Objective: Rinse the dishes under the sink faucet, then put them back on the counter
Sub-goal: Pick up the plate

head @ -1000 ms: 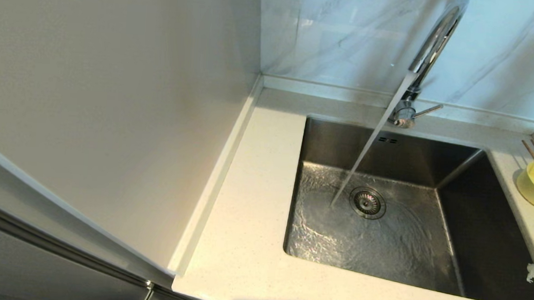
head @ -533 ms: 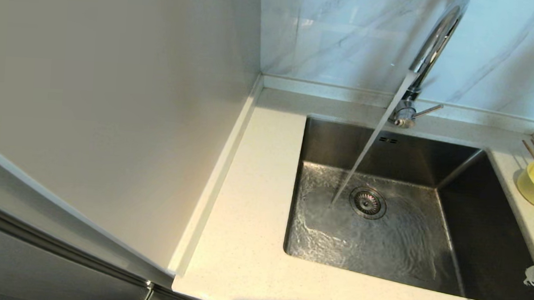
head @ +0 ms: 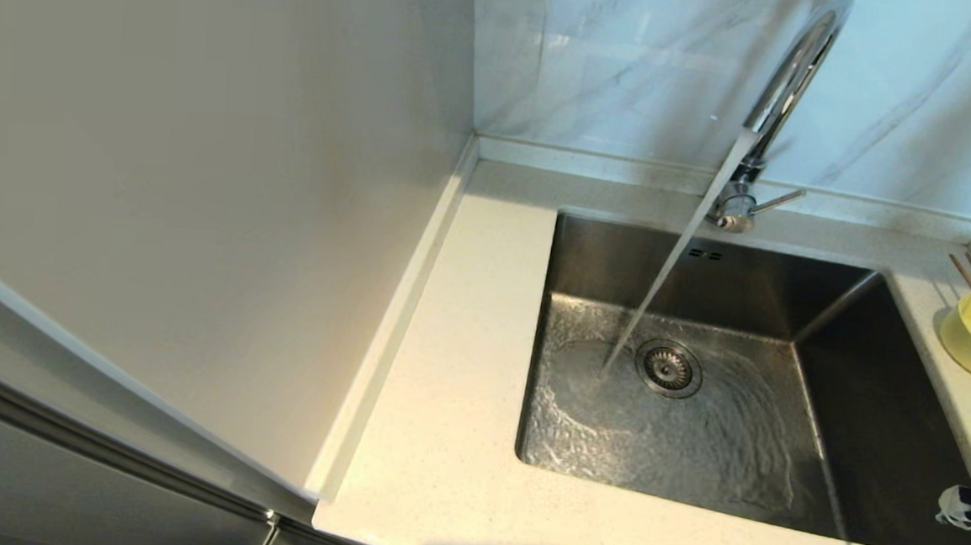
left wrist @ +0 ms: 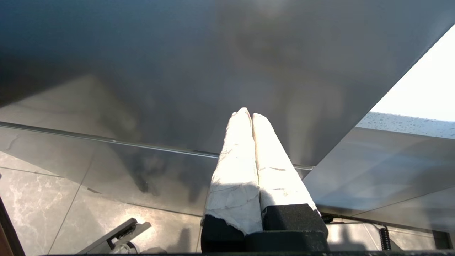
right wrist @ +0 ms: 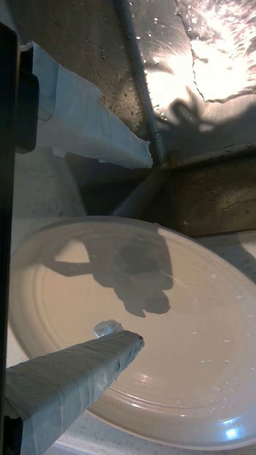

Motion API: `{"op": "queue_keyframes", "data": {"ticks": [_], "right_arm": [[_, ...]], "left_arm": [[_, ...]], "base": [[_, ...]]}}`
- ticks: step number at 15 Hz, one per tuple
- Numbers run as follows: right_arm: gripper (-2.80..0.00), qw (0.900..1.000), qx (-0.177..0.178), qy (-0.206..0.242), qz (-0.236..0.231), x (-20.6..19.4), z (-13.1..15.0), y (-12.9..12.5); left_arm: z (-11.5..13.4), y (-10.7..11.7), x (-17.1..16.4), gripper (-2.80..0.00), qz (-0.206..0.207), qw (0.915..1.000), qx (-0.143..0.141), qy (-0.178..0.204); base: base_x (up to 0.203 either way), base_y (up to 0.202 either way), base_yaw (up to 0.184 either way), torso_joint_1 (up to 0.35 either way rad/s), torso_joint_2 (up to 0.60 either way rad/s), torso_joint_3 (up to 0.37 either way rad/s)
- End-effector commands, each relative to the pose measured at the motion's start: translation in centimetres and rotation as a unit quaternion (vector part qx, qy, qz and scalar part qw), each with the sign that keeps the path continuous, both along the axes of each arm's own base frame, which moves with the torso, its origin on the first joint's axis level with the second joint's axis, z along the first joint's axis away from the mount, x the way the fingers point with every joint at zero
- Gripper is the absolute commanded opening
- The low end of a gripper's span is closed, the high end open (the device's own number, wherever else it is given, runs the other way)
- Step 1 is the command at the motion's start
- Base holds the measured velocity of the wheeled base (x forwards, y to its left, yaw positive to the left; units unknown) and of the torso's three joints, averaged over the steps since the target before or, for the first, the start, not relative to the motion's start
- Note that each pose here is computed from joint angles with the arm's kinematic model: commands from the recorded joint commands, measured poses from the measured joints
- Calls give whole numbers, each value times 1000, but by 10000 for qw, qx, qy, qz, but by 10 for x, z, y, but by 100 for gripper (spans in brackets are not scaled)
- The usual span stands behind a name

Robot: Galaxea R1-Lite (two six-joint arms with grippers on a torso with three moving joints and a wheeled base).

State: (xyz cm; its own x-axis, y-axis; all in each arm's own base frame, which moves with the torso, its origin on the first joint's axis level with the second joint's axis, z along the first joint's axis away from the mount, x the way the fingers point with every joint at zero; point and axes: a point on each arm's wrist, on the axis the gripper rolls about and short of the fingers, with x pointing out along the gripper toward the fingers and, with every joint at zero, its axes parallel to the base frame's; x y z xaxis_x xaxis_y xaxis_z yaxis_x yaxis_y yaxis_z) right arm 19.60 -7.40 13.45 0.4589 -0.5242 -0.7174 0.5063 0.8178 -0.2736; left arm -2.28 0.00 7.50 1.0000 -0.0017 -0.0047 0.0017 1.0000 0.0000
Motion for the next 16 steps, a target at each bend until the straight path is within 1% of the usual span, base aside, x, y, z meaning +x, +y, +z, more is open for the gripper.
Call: {"op": "queue_keyframes", "data": {"ticks": [1, 6, 7, 12, 16], "right_arm": [[0, 9999, 40, 142, -62, 4, -7, -4], [0, 9995, 84, 267, -120, 5, -13, -7], [-280, 9994, 98, 306, -120, 5, -15, -7], [-280, 9991, 126, 387, -112, 0, -19, -5], [-280, 9996, 68, 276, -12, -1, -14, -1]], "left_arm": [[0, 0, 0, -280, 1, 10000, 0, 0], [0, 0, 0, -280, 1, 10000, 0, 0], [0, 0, 0, -280, 1, 10000, 0, 0], [0, 0, 0, -280, 1, 10000, 0, 0], [0, 0, 0, -280, 1, 10000, 0, 0]], "base": [[0, 0, 0, 0, 0, 0], [0, 0, 0, 0, 0, 0], [0, 0, 0, 0, 0, 0], [0, 0, 0, 0, 0, 0], [0, 0, 0, 0, 0, 0]]}}
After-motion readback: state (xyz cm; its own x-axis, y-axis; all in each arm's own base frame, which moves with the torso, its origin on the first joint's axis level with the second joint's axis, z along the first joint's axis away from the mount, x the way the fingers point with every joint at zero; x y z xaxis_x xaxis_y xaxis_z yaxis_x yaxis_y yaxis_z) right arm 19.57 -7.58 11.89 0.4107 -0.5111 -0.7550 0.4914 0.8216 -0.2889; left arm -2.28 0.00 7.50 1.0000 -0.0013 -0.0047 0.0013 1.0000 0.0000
